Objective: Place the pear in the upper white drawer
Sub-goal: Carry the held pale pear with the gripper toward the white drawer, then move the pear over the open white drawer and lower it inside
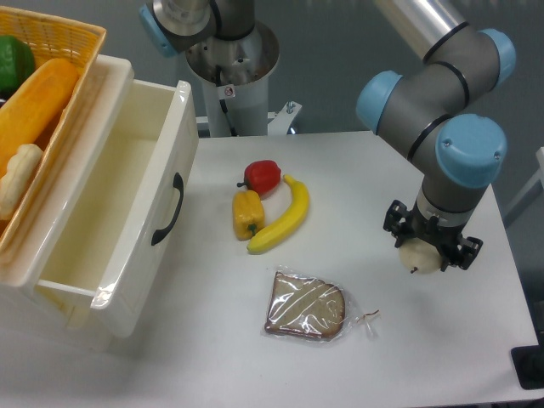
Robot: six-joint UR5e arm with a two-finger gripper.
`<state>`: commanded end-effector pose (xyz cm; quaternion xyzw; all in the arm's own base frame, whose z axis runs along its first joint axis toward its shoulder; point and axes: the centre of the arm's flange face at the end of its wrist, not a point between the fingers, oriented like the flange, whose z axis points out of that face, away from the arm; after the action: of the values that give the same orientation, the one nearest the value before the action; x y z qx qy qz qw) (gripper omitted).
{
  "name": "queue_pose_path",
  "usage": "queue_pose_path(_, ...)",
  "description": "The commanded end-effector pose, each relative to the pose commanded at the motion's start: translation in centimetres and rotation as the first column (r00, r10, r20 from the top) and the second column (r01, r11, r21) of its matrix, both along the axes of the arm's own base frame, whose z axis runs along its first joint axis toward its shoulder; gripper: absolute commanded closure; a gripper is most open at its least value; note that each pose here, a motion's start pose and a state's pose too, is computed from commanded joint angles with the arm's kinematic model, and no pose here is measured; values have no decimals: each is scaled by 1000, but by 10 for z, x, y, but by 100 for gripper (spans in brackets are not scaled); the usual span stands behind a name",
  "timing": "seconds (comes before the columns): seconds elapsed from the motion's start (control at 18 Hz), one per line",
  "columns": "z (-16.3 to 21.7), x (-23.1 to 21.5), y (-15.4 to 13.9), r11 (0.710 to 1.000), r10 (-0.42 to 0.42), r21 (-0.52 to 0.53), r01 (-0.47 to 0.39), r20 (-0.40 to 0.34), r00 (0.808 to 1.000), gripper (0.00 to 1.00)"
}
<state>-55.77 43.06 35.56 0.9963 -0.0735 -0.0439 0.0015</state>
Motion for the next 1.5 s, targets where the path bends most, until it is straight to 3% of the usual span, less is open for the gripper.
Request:
queue_pose_path(0.28,28,23,7,998,-12,55,12,-8,1000,91)
queue_pose_path(0.5,55,55,30,993,-91,71,94,-48,995,91)
queue_pose_path(0.67,76,98,45,987,-133,78,139,-69,989,82)
queue_pose_path(1.0,129,171,58,972,-177,136,192,-118,977,82)
queue_pose_path(1.22,173,207,59,949,-156,256,185,-129,979,82)
queue_pose_path(1.5,184,281,79,919,-230,305,252,-107,967,82)
